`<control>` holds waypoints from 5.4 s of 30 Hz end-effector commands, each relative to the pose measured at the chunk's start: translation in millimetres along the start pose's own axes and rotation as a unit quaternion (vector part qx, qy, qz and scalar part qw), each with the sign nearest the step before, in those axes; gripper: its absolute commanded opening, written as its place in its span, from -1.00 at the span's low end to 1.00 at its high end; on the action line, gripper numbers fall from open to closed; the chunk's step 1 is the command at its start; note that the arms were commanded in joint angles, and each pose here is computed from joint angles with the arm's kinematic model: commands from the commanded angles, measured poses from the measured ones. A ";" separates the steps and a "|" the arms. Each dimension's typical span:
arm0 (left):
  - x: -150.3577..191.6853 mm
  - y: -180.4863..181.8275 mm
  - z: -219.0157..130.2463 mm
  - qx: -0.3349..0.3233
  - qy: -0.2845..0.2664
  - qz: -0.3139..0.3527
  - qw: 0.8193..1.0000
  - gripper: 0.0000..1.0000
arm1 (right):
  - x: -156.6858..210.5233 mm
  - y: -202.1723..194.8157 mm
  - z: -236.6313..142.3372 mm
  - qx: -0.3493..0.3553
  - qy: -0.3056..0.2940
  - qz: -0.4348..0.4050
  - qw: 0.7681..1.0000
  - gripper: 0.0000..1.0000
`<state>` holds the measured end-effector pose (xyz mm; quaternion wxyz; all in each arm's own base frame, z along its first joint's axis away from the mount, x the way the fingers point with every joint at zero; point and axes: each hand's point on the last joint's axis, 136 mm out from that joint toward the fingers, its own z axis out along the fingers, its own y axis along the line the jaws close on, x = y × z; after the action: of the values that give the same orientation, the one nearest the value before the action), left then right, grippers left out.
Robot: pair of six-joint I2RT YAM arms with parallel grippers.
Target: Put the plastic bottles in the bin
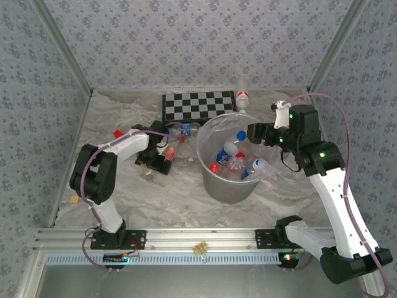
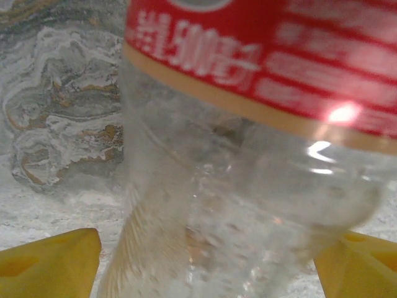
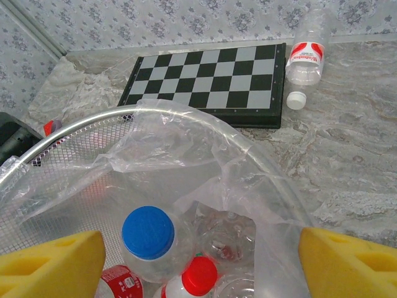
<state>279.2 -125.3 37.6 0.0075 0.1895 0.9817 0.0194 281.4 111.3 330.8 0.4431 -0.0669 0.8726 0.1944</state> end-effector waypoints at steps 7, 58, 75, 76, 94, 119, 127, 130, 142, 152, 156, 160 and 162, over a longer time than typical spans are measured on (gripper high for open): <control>23.0 -27.0 -5.7 -0.042 0.026 0.015 0.999 0.70 | -8.3 2.0 1.3 -0.006 -0.007 -0.004 1.000 0.66; 26.8 -110.9 -285.5 0.269 -0.469 0.037 0.840 -0.74 | -104.6 241.2 31.1 -0.365 -0.053 -0.053 0.928 1.00; 21.5 -140.6 -277.4 0.274 -0.446 0.099 0.846 -0.78 | -106.6 233.9 27.8 -0.309 -0.069 -0.090 0.944 0.01; 19.8 -141.6 -280.4 0.275 -0.448 0.100 0.845 -0.76 | -106.8 233.0 24.5 -0.309 -0.072 -0.092 0.944 -0.13; -3.6 -136.9 -328.8 0.292 -0.509 0.030 0.809 0.81 | -165.0 136.4 -86.0 -0.173 -0.282 -0.108 0.938 -1.00; -42.2 -148.3 -255.3 0.269 -0.440 -0.031 0.856 0.59 | -91.5 112.1 14.2 -0.181 -0.173 -0.080 0.965 -1.00; -45.8 -150.9 -246.3 0.267 -0.428 -0.033 0.863 0.54 | -29.1 102.0 66.4 -0.170 -0.109 -0.044 0.978 -1.00; -45.8 -150.2 -246.1 0.266 -0.429 -0.034 0.862 0.54 | -4.8 96.4 79.8 -0.146 -0.078 -0.041 0.985 -1.00; -49.6 -152.1 -239.4 0.262 -0.425 -0.033 0.866 0.52 | 45.9 81.6 93.8 -0.122 -0.032 0.009 0.992 -0.77; -50.4 -152.0 -242.1 0.262 -0.428 -0.031 0.864 0.50 | -28.8 77.1 15.0 -0.097 -0.076 -0.044 0.991 0.48; -51.2 -152.7 -242.0 0.261 -0.427 -0.029 0.865 0.50 | -29.5 78.4 26.1 -0.100 -0.057 -0.041 0.993 0.18; -50.3 -153.1 -242.4 0.264 -0.425 -0.030 0.865 0.50 | -17.7 76.2 49.8 -0.091 -0.023 -0.029 0.995 -0.43; -49.0 -152.4 -242.6 0.265 -0.425 -0.032 0.865 0.50 | -7.0 77.8 58.9 -0.094 -0.008 -0.022 0.995 -0.60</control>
<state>263.4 -294.0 279.1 0.3804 0.1405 0.8514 -0.3328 311.7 200.4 351.5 0.4850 -0.1243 0.8238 0.2658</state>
